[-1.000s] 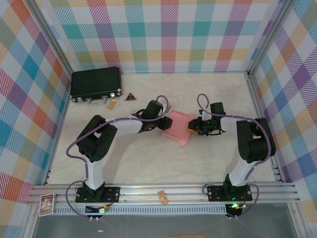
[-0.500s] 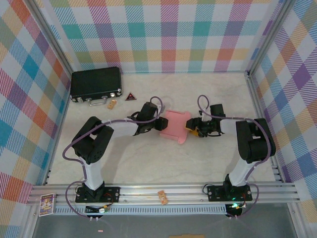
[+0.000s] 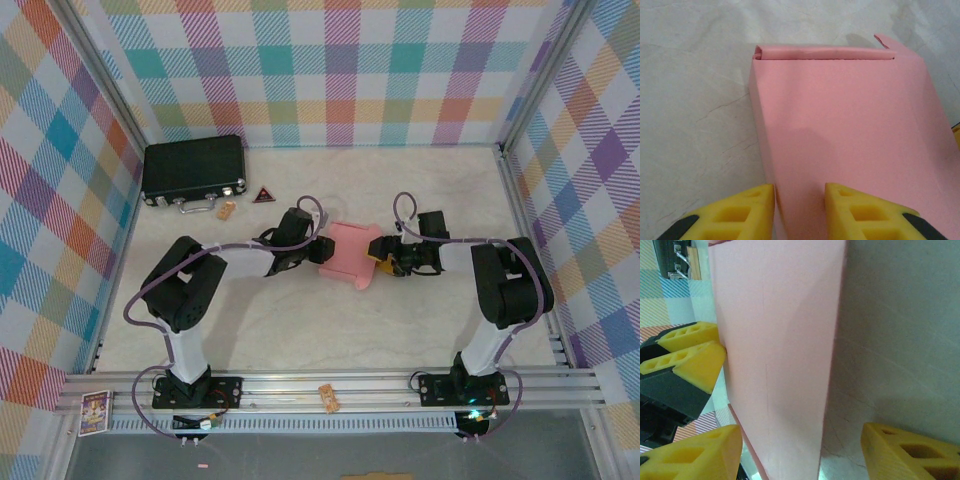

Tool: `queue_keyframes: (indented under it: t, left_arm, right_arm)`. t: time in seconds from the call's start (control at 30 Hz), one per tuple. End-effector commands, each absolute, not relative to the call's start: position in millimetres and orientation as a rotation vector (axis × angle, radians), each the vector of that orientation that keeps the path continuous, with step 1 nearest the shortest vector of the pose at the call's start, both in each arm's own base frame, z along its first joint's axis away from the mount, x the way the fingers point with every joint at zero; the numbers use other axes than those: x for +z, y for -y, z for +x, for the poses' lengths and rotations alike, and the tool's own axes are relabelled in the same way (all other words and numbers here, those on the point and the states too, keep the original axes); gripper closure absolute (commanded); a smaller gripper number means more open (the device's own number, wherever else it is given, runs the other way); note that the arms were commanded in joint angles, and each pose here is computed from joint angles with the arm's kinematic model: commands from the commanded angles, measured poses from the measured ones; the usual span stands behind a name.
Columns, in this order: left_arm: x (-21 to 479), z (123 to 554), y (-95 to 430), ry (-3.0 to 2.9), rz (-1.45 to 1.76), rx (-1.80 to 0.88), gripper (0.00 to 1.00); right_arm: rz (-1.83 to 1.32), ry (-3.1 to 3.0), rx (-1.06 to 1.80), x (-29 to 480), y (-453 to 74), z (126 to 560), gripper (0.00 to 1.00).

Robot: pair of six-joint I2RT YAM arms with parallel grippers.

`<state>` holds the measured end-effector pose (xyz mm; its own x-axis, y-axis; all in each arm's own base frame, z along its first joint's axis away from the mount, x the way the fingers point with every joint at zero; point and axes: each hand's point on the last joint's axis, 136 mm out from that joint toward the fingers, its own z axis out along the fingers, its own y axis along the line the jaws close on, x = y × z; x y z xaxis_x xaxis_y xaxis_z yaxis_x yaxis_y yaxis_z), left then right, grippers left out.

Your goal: Fold the paper box

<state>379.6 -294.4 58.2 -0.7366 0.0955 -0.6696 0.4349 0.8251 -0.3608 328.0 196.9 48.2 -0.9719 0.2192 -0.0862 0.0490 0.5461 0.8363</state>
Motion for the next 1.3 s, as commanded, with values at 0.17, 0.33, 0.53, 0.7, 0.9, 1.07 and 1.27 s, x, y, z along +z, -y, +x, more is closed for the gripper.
queue_keyframes:
  t: [0.17,0.33,0.53,0.7,0.9,1.07,1.27]
  left_arm:
    - [25.1,367.9,255.8,-2.469,0.256,-0.648,0.71]
    - [29.8,367.7,257.4,-2.453,0.253,-0.695,0.7]
    - [32.5,367.7,258.6,-2.443,0.247,-0.732,0.68]
    - [39.9,366.8,262.9,-2.426,0.263,-0.771,0.65]
    - [58.4,367.0,267.4,-2.381,0.303,-0.8,0.54]
    - [79.5,368.3,268.4,-2.326,0.347,-0.797,0.45]
    - [99.5,366.4,259.6,-2.251,0.412,-0.72,0.38]
  right_arm:
    - [0.197,-2.601,1.467,47.6,-209.1,330.2,0.36]
    - [0.173,-2.584,1.511,49.9,-217.6,332.3,0.4]
    - [0.168,-2.548,1.574,51.7,-223.9,337.3,0.54]
    - [0.133,-2.513,1.617,58.9,-228.5,339.9,0.68]
    - [0.113,-2.498,1.616,69.3,-229.2,339.6,0.84]
    - [0.099,-2.492,1.603,76.5,-228.8,340.4,0.9]
    - [0.097,-2.482,1.615,81.5,-229.7,340.7,0.92]
